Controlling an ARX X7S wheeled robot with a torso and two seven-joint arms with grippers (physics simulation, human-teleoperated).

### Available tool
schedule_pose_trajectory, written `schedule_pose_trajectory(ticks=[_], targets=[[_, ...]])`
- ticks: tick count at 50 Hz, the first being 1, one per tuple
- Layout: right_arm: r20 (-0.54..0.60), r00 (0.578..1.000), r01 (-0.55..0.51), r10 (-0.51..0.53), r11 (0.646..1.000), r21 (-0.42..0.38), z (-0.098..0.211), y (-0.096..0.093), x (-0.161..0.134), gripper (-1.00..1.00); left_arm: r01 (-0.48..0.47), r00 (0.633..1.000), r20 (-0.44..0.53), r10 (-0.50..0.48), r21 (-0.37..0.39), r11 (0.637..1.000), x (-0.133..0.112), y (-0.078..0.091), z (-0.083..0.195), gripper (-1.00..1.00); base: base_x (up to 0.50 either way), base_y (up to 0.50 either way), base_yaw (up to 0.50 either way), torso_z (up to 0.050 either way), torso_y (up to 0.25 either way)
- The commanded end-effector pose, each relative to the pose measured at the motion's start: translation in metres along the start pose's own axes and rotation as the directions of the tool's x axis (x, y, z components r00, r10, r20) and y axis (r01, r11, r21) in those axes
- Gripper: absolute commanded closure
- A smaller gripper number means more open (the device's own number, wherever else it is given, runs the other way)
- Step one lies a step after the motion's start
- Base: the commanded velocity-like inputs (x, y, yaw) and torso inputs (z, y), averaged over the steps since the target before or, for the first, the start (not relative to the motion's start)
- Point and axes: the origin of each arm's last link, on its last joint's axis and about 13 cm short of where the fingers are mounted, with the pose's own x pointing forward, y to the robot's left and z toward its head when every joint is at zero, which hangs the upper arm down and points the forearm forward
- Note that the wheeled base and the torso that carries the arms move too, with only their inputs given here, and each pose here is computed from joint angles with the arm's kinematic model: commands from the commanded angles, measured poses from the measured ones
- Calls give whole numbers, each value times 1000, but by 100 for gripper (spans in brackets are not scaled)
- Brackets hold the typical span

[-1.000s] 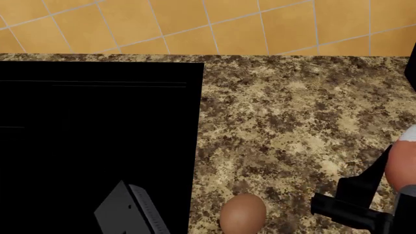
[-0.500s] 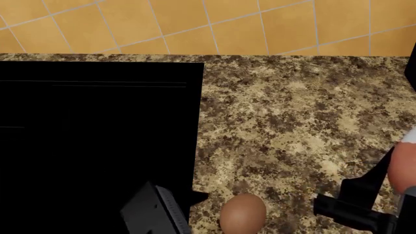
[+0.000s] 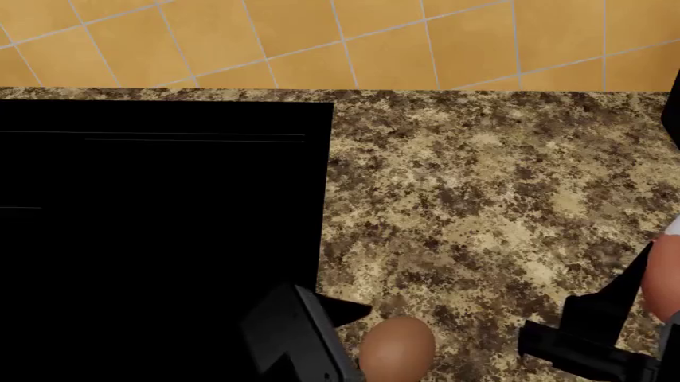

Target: Place the eggs and milk next to the bowl.

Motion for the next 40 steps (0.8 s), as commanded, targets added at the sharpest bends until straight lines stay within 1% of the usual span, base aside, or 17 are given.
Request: schedule_pose_trajectory(ticks=[1, 10, 18, 19, 30, 31, 34, 35, 37, 38, 39, 40], targets=[[16, 1000, 12, -12, 1000, -3, 3, -3, 2, 100, -9, 1000, 28, 9, 18, 1000, 16, 8, 4, -100, 0, 0, 0, 0, 0], [17, 1000, 13, -13, 1000, -7, 4, -4, 2, 100, -10, 1000, 19, 9, 13, 1000, 25, 13, 2, -100, 0, 0, 0, 0, 0], [13, 1000, 19, -19, 1000, -15, 4, -5, 2, 100, -4, 1000, 21, 4, 12, 1000, 30, 12, 1, -100, 0, 0, 0, 0, 0], [13, 1000, 19, -19, 1000, -14, 4, -5, 2, 100, -13, 1000, 23, 13, 15, 1000, 30, 12, 0, 100, 0, 0, 0, 0, 0], [10, 1000, 13, -13, 1000, -12, 3, -5, 1, 100, -14, 999, 45, 14, 9, 1000, 26, 10, 4, 100, 0, 0, 0, 0, 0], [12, 1000, 6, -6, 1000, -8, 3, -4, 1, 100, -15, 998, 63, 15, 0, 1000, 25, 10, 7, 100, 0, 0, 0, 0, 0], [10, 1000, 1, -1, 1000, -5, 2, -4, 1, 100, -25, 995, 93, 24, 8, 1000, 20, 8, 13, 100, 0, 0, 0, 0, 0], [35, 999, -18, 18, 1000, 12, 1, -4, 1, 100, -41, 991, 127, 42, -6, 999, 15, 7, 18, 100, 0, 0, 0, 0, 0], [21, 1000, -22, 22, 1000, 7, -1, -2, 1, 100, -73, 983, 165, 76, -21, 997, 9, 7, 25, 100, 0, 0, 0, 0, 0], [41, 998, -56, 56, 998, 5, -3, 0, 1, 100, -104, 972, 207, 109, -31, 994, 3, 6, 31, 100, 0, 0, 0, 0, 0], [28, 999, -42, 42, 999, 4, -4, 1, 1, 100, -124, 966, 226, 129, -38, 992, 0, 6, 33, 100, 0, 0, 0, 0, 0], [28, 998, -52, 52, 999, 6, -5, 1, 2, 100, -144, 959, 240, 148, -33, 989, -3, 5, 35, 100, 0, 0, 0, 0, 0]])
